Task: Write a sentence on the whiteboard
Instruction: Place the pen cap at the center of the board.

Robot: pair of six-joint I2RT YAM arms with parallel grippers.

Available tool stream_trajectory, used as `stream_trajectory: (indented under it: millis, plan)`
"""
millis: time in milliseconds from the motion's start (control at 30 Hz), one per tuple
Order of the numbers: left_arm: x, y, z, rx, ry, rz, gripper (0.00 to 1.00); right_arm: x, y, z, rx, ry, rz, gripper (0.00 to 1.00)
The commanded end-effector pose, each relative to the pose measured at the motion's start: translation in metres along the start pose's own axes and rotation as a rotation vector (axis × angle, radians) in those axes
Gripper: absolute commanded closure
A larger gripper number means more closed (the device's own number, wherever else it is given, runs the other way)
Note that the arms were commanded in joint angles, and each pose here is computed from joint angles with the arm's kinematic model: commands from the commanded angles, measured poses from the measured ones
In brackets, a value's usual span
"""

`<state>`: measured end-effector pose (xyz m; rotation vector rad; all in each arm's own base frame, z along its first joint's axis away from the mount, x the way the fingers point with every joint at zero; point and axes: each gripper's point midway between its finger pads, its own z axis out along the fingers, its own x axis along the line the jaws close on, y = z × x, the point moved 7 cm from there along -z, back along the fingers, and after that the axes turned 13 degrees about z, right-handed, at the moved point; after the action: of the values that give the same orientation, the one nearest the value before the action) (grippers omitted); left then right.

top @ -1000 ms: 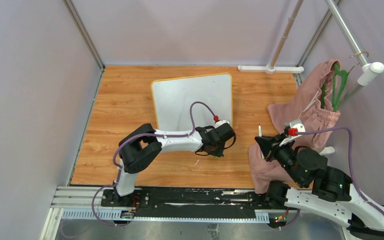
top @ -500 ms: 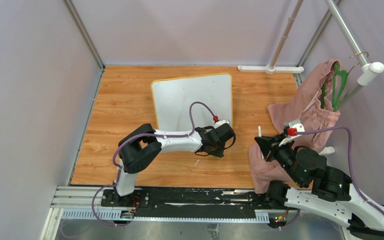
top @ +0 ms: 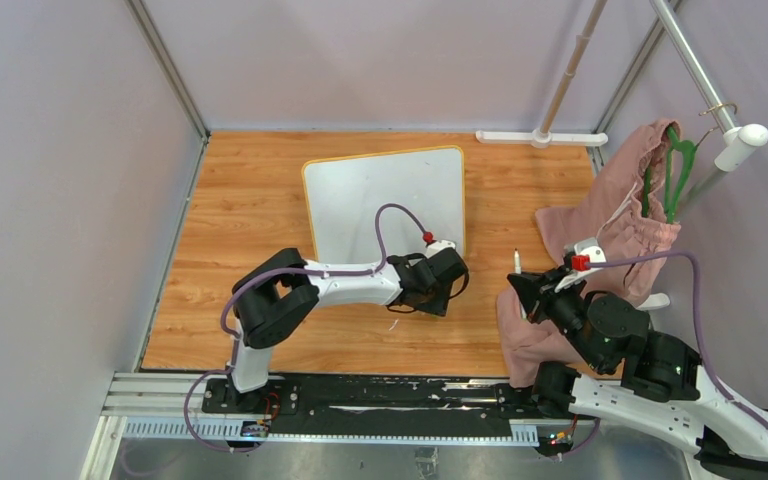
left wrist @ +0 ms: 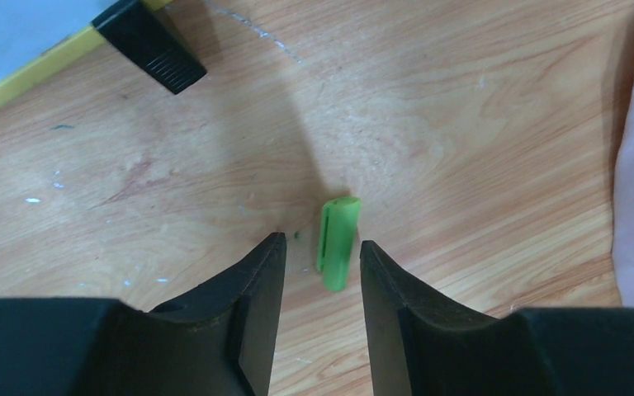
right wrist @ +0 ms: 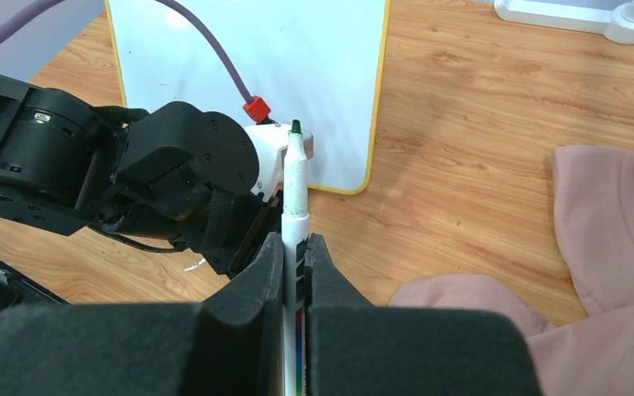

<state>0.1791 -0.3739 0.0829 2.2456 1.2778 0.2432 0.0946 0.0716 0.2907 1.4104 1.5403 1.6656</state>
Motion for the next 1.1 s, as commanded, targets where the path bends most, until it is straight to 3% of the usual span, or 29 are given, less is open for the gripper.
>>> stream_trajectory:
  millis: [0, 167, 367, 467, 667, 767, 867, 1067]
  plan:
    - [0.006, 0.008, -0.022, -0.044, 0.039, 0.002, 0.54, 0.003, 0.002, -0.001, 0.006, 0.012, 0.014, 1.00]
    - [0.005, 0.035, -0.064, -0.154, 0.018, -0.024, 0.46, 0.009, 0.006, -0.001, 0.020, 0.034, 0.016, 1.00]
    - [0.021, 0.072, -0.152, -0.401, 0.014, -0.073, 0.34, 0.029, 0.020, 0.002, 0.049, 0.107, -0.012, 1.00]
    - [0.041, 0.072, -0.199, -0.568, -0.012, -0.086, 0.30, 0.046, 0.024, 0.008, 0.080, 0.184, -0.049, 1.00]
    - [0.077, 0.049, -0.290, -0.970, -0.181, 0.017, 0.08, 0.093, 0.024, 0.023, 0.112, 0.425, -0.047, 1.00]
    - [0.087, 0.030, -0.325, -1.131, -0.292, 0.054, 0.06, 0.118, 0.021, 0.031, 0.119, 0.553, -0.020, 1.00]
    - [0.086, 0.015, -0.341, -1.203, -0.411, 0.110, 0.06, 0.145, 0.020, 0.040, 0.152, 0.670, -0.016, 1.00]
    - [0.076, -0.003, -0.361, -1.232, -0.608, 0.195, 0.08, 0.188, 0.022, 0.052, 0.229, 0.837, 0.006, 1.00]
